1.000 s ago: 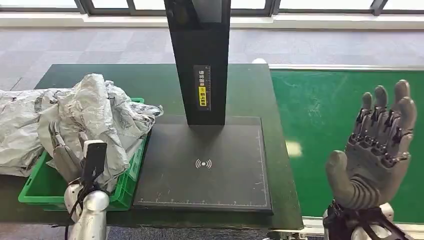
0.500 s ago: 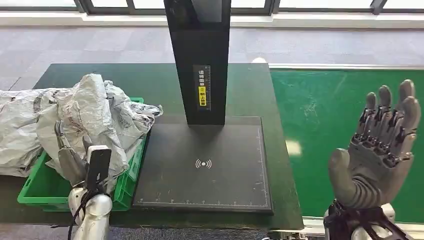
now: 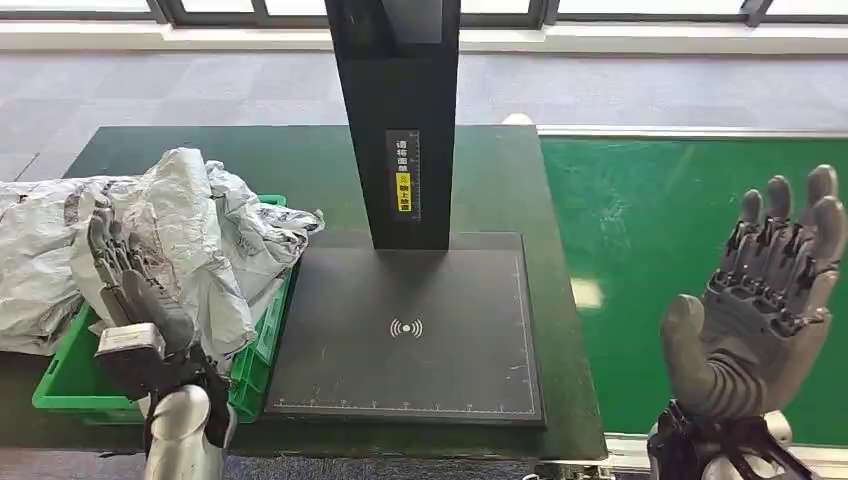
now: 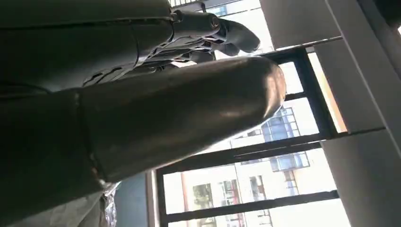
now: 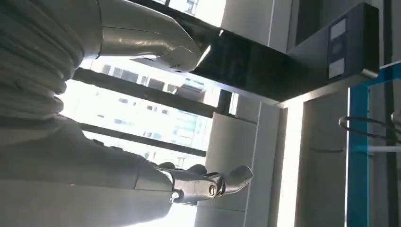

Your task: Moved the parcel from conveyor to table for the left to box.

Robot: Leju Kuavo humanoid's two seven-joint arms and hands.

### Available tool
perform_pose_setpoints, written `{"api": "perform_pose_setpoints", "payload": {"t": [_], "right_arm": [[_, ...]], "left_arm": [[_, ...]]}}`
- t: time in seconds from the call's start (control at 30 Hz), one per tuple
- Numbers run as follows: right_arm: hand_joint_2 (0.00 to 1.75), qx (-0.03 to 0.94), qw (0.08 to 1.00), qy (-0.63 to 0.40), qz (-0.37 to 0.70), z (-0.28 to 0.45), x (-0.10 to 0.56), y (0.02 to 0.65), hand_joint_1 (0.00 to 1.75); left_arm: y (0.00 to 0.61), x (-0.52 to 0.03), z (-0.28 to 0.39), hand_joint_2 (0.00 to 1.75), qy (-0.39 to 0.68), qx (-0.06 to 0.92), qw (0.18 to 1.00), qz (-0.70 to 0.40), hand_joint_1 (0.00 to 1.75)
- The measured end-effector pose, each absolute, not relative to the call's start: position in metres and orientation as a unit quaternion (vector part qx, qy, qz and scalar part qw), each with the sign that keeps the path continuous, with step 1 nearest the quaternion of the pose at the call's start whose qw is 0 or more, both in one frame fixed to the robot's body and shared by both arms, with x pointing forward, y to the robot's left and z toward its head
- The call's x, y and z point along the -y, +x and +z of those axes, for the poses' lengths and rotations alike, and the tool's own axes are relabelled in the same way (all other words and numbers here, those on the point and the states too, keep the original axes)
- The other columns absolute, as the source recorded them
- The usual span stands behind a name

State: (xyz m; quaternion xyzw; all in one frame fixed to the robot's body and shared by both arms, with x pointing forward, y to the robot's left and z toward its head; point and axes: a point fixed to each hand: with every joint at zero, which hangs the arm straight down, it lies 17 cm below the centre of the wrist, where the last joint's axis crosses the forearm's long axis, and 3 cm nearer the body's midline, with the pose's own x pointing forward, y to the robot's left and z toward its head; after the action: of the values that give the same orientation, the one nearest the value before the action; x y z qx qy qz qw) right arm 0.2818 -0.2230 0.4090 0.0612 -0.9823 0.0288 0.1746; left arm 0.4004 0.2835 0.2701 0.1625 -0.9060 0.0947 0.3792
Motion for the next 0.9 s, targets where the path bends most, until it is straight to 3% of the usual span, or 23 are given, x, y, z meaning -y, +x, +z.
{"api": "perform_pose_setpoints", "payload": {"t": [0.03,0.07,0.1,0.13,0.3,0.63,0.9], "right_arm": [[1.75,0.982,0.174,0.061,0.029,0.409,0.223,0.281,0.00],[1.75,0.983,0.173,0.061,0.029,0.410,0.223,0.281,0.00],[1.75,0.983,0.174,0.061,0.028,0.410,0.223,0.281,0.00],[0.00,0.983,0.174,0.061,0.028,0.410,0.223,0.281,0.00],[0.00,0.981,0.181,0.060,0.032,0.405,0.223,0.281,0.00],[0.00,0.978,0.188,0.082,0.043,0.399,0.219,0.282,0.00],[0.00,0.977,0.190,0.083,0.044,0.398,0.218,0.284,0.00]], "left_arm": [[0.399,-0.282,0.273,0.00,0.160,0.908,0.376,0.094,0.00],[0.399,-0.280,0.275,1.75,0.156,0.910,0.374,0.093,0.00],[0.397,-0.278,0.278,1.75,0.145,0.912,0.371,0.096,0.00],[0.396,-0.276,0.281,1.75,0.129,0.915,0.368,0.101,0.00],[0.388,-0.240,0.303,1.75,-0.017,0.935,0.344,0.083,0.00],[0.361,-0.151,0.317,1.75,-0.252,0.916,0.306,-0.063,0.00],[0.346,-0.136,0.320,1.75,-0.305,0.902,0.292,-0.088,0.00]]}}
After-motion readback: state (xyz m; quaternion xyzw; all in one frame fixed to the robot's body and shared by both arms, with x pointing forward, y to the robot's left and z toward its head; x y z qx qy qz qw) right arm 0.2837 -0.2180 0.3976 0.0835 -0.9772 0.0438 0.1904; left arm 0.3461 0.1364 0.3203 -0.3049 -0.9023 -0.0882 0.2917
